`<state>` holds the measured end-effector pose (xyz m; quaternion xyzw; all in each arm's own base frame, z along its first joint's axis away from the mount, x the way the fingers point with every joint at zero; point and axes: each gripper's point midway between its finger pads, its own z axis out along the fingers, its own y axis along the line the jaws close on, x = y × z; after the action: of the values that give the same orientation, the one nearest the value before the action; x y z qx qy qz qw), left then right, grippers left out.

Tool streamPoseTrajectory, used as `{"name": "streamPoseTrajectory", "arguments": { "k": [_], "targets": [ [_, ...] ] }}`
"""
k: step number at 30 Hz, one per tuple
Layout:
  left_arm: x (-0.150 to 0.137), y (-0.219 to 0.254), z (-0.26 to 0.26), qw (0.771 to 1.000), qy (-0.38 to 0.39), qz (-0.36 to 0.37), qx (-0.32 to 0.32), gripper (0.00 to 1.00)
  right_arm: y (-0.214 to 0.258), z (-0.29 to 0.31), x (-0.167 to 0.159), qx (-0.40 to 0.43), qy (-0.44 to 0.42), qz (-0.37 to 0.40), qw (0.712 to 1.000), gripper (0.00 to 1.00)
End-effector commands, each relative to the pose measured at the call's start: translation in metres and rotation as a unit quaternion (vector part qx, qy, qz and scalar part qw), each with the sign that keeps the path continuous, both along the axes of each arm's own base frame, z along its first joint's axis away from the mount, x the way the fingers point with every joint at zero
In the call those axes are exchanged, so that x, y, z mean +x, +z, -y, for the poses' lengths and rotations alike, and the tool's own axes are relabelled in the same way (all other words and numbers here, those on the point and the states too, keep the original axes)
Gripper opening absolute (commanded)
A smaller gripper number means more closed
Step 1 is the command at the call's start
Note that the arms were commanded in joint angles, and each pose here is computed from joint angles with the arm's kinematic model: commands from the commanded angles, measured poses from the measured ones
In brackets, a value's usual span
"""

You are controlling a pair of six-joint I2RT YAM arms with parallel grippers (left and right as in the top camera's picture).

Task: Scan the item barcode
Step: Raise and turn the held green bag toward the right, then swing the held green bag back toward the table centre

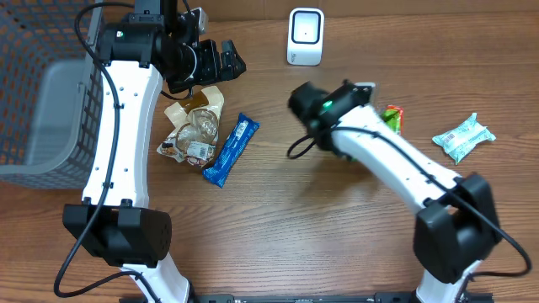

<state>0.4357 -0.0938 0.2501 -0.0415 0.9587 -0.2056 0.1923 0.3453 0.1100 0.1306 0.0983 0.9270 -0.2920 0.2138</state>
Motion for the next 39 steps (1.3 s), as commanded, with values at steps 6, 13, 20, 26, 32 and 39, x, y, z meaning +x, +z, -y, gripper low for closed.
{"name": "streamPoseTrajectory", "arguments": {
  "k": [6,13,20,26,32,39],
  "targets": [
    [0.0,0.009,-0.004,1.0,-0.002,0.016,0.005,1.0,-0.035,0.018,-0.003,-0.152,0.018,-0.042,0.987,0.04],
    [0.0,0.009,-0.004,1.0,-0.002,0.016,0.005,1.0,-0.034,0.01,-0.016,-0.159,0.019,-0.05,0.986,0.04],
    [0.0,0.009,-0.004,1.0,-0.002,0.016,0.005,1.0,-0.028,-0.01,-0.033,-0.205,0.116,-0.129,0.963,0.04],
    [0.0,0.009,-0.004,1.0,-0.002,0.016,0.005,1.0,0.018,-0.041,-0.024,-0.274,0.179,-0.054,0.943,0.04],
    [0.0,0.009,-0.004,1.0,-0.002,0.016,0.005,1.0,0.067,-0.096,-0.015,-0.342,0.266,0.077,0.898,0.04],
    [0.0,0.009,-0.004,1.0,-0.002,0.016,0.005,1.0,0.1,-0.14,-0.036,-0.38,0.336,0.143,0.85,0.04]
  ]
}}
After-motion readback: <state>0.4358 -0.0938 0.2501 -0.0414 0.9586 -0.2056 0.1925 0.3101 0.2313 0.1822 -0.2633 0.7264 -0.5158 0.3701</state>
